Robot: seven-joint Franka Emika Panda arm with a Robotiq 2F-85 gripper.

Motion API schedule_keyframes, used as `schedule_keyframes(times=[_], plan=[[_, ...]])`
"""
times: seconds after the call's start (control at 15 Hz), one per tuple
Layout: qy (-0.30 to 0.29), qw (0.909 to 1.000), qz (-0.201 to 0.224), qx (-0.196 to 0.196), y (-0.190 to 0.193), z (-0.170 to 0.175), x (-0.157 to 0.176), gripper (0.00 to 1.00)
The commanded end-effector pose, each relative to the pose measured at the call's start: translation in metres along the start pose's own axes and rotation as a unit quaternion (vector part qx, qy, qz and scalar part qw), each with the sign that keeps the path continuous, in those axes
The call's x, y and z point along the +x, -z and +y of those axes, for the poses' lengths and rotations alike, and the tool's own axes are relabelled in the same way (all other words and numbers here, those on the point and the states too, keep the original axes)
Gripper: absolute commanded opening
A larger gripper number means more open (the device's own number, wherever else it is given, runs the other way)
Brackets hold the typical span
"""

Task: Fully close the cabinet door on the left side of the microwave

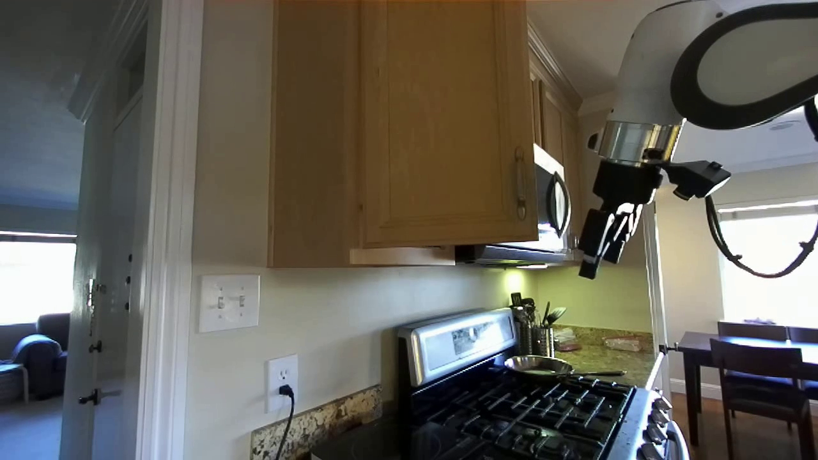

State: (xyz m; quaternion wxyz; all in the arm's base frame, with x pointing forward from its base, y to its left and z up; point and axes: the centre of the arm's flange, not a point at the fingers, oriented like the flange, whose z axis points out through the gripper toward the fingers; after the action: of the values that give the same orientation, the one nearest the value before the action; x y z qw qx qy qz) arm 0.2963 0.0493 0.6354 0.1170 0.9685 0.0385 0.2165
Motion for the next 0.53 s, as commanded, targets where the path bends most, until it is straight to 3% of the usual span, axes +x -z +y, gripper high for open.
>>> schedule_keyframes(times=[0.0, 0.13, 0.47], plan=[[0.043, 0.9981, 0.005, 0.044, 0.016, -0.03, -0.015, 0.75], [0.054, 0.9955, 0.03, 0.072, 0.028, -0.051, -0.009, 0.67], [0.047, 0.989, 0.104, 0.095, 0.065, -0.083, 0.015, 0.34]])
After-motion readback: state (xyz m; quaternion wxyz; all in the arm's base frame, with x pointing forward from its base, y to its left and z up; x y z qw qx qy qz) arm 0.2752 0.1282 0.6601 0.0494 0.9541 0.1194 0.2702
